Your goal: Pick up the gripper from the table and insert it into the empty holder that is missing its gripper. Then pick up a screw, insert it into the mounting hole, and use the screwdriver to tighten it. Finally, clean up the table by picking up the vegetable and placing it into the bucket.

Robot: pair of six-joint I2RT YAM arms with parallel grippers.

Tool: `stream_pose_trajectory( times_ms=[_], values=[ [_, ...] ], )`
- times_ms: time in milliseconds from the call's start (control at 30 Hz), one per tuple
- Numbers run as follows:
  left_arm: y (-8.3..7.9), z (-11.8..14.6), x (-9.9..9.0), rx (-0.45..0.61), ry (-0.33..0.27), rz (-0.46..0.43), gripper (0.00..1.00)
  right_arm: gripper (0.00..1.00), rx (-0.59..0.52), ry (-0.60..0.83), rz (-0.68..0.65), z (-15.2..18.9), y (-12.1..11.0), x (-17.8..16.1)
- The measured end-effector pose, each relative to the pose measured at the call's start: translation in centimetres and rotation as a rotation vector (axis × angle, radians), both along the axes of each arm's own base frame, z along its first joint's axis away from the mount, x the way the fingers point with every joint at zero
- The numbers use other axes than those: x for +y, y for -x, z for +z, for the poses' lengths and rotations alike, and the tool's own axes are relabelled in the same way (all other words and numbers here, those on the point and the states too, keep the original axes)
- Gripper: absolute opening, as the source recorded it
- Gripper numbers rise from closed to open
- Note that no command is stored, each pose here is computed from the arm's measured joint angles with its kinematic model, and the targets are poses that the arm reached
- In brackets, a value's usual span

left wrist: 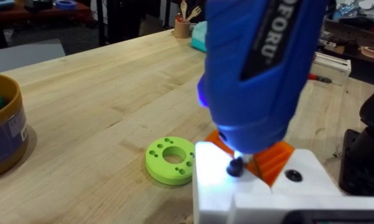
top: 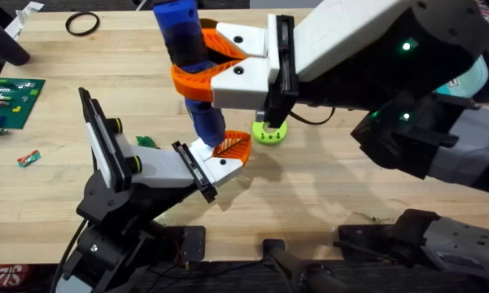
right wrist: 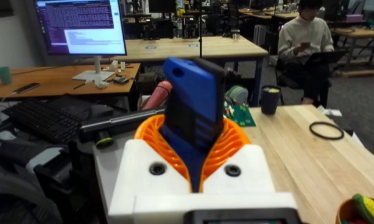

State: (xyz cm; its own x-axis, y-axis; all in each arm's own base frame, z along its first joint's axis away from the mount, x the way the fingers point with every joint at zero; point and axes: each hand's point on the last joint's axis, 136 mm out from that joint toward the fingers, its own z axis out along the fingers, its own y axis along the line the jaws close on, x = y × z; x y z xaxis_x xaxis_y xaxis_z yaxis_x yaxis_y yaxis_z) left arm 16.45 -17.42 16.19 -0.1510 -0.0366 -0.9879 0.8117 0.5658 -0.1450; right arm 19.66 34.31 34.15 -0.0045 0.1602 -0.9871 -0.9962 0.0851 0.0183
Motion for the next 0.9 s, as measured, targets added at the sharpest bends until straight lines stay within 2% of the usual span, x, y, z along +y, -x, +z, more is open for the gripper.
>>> stream_pose_trajectory(
  times_ms=[900],
  values=[
    [0.0,0.0,0.0,0.001,0.0,0.0,0.011,0.037,-0.03,-0.052,-0.013,2.0,0.6,-1.1]
  ],
)
